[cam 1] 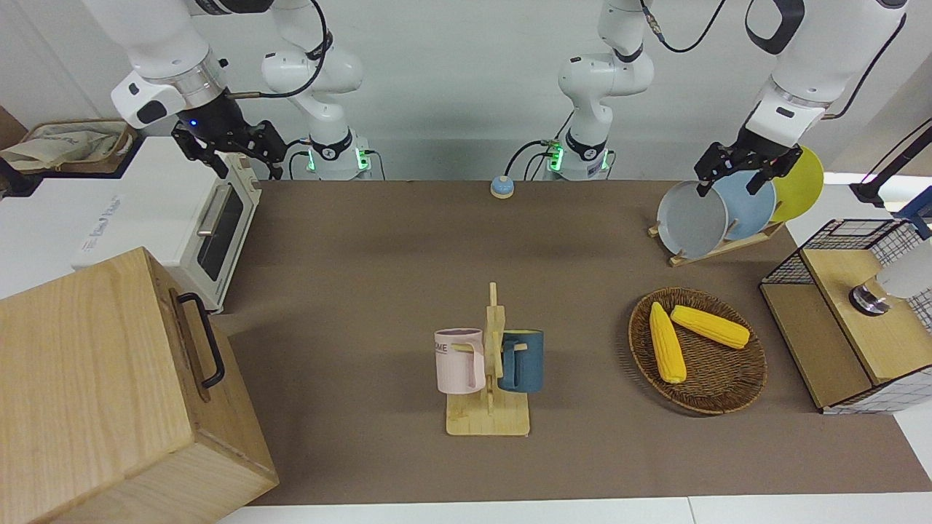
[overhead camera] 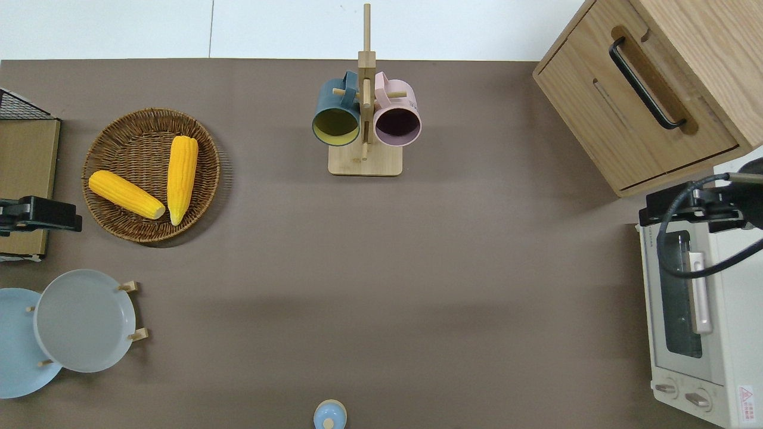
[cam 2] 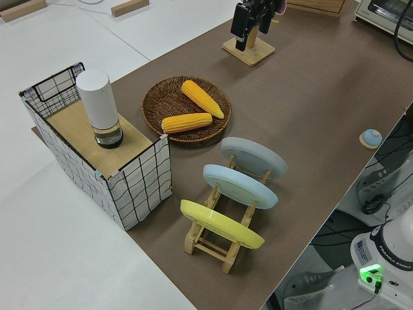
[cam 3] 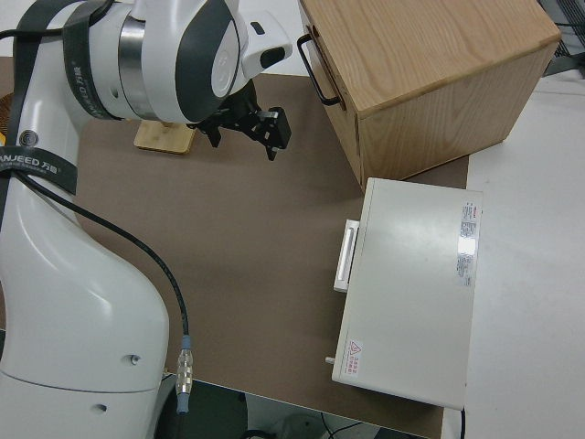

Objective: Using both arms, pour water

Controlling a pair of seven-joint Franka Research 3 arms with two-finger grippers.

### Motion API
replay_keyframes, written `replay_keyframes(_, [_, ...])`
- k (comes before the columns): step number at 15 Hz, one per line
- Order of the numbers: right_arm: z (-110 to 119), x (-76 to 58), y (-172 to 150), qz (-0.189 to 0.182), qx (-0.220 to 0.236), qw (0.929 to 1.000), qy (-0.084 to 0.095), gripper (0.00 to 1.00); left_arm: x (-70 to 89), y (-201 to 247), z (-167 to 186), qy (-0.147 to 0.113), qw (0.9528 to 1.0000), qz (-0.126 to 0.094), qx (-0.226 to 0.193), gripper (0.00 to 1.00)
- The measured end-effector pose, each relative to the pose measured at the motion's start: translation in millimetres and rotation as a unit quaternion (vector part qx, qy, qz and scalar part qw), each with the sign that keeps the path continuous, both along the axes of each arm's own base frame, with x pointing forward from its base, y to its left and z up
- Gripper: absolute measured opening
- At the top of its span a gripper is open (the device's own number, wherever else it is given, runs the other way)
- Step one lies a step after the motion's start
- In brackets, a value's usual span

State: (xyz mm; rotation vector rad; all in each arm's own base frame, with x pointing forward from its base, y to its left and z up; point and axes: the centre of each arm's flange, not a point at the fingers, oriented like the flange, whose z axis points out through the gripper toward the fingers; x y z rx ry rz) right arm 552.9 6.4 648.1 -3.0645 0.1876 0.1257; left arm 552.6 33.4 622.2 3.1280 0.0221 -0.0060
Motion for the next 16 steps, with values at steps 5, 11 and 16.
replay_keyframes(5, [0, -0.2, 10, 0.009, 0.0, 1.0, 0.0, 1.0, 0.2, -5, 0, 0.0, 1.0, -0.004, 0.0, 1.0])
replay_keyframes(11, [0, -0.4, 18, 0.016, 0.001, 0.9999, 0.0, 1.0, 0.2, -5, 0, 0.0, 1.0, -0.004, 0.0, 1.0])
replay_keyframes(16, [0, -0.4, 17, 0.016, 0.001, 0.9999, 0.0, 1.0, -0.1, 0, 0, 0.0, 1.0, 0.0, 0.0, 1.0])
